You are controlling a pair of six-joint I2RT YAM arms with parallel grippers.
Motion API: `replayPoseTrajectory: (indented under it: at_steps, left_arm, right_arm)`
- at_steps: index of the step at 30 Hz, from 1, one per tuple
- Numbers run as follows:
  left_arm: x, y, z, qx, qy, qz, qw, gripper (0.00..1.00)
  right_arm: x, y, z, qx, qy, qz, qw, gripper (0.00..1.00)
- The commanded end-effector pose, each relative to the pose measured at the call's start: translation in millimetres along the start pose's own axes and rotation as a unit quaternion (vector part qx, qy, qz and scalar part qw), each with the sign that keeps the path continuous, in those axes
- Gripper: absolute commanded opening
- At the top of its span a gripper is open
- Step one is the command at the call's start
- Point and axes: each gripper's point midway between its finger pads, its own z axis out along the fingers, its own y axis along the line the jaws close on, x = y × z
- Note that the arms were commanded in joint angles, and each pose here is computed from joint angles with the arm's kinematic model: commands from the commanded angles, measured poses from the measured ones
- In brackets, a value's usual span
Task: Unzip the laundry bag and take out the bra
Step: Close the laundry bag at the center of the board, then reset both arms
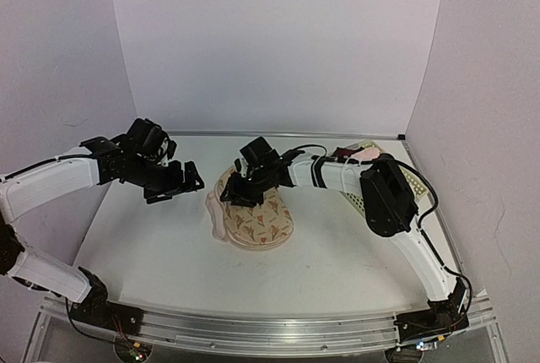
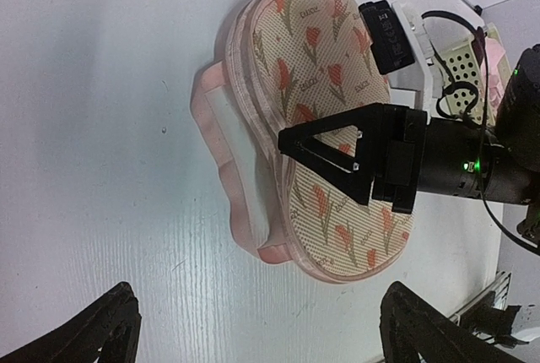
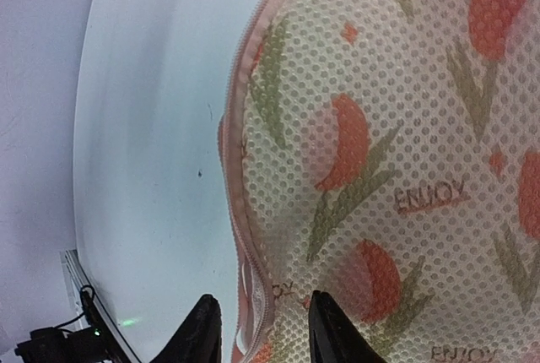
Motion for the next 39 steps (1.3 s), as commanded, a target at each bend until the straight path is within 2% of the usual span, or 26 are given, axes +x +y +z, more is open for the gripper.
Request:
replayPoseTrajectory:
  at_steps: [1, 5, 9, 10, 14, 18, 23, 27, 31, 36, 39]
  left_arm:
    - [-4.1, -6.6, -10.9, 0.015, -0.015, 0.003, 1.0, 1.0]
    - [-9.6, -6.2, -13.5, 0.009, -0.027, 0.008, 1.0, 1.0]
    - [-17.5, -8.1, -16.2, 0.005, -0.04, 0.017, 0.999, 1.0]
    - [-19.9, -9.3, -17.5, 0.005, -0.043, 0.019, 0.999, 1.0]
    - [-34.4, -12.7, -24.7, -0.002, -0.069, 0.033, 0.997, 1.0]
    - [-54.9, -12.2, -37.8, -0.024, -0.111, 0.053, 0.992, 1.0]
    - [-80.6, -15.5, -58.4, -0.045, -0.166, 0.089, 0.981, 1.0]
    - [-95.2, -21.7, -73.6, -0.043, -0.205, 0.117, 0.971, 1.0]
    - [-105.2, -28.3, -88.4, -0.026, -0.252, 0.135, 0.958, 1.0]
    - [-107.1, -32.7, -106.9, 0.009, -0.318, 0.15, 0.936, 1.0]
    - [-100.6, -29.4, -117.6, 0.034, -0.357, 0.149, 0.922, 1.0]
  right_arm:
    - [-27.6, 41.0, -34.1, -0.032, -0.054, -0.038, 0.997, 0.47]
    - [-34.1, 43.2, -66.6, -0.004, -0.09, -0.08, 0.993, 0.66]
    - [-39.6, 47.7, -99.8, 0.019, -0.122, -0.131, 0.984, 0.95]
    - [-40.8, 45.9, -107.9, 0.03, -0.132, -0.143, 0.981, 0.98]
    - [-50.4, 28.7, -147.9, 0.087, -0.177, -0.18, 0.964, 0.98]
    - [-63.4, 0.1, -204.7, 0.143, -0.254, -0.203, 0.935, 0.98]
    - [-56.5, -18.1, -281.2, 0.184, -0.38, -0.269, 0.866, 0.98]
    - [-39.3, -48.2, -323.8, 0.248, -0.419, -0.298, 0.821, 0.98]
    - [-18.1, -79.7, -363.6, 0.279, -0.444, -0.296, 0.798, 0.98]
    - [25.8, -109.4, -415.0, 0.263, -0.495, -0.277, 0.78, 0.98]
    - [56.7, -123.1, -430.8, 0.246, -0.522, -0.271, 0.771, 0.98]
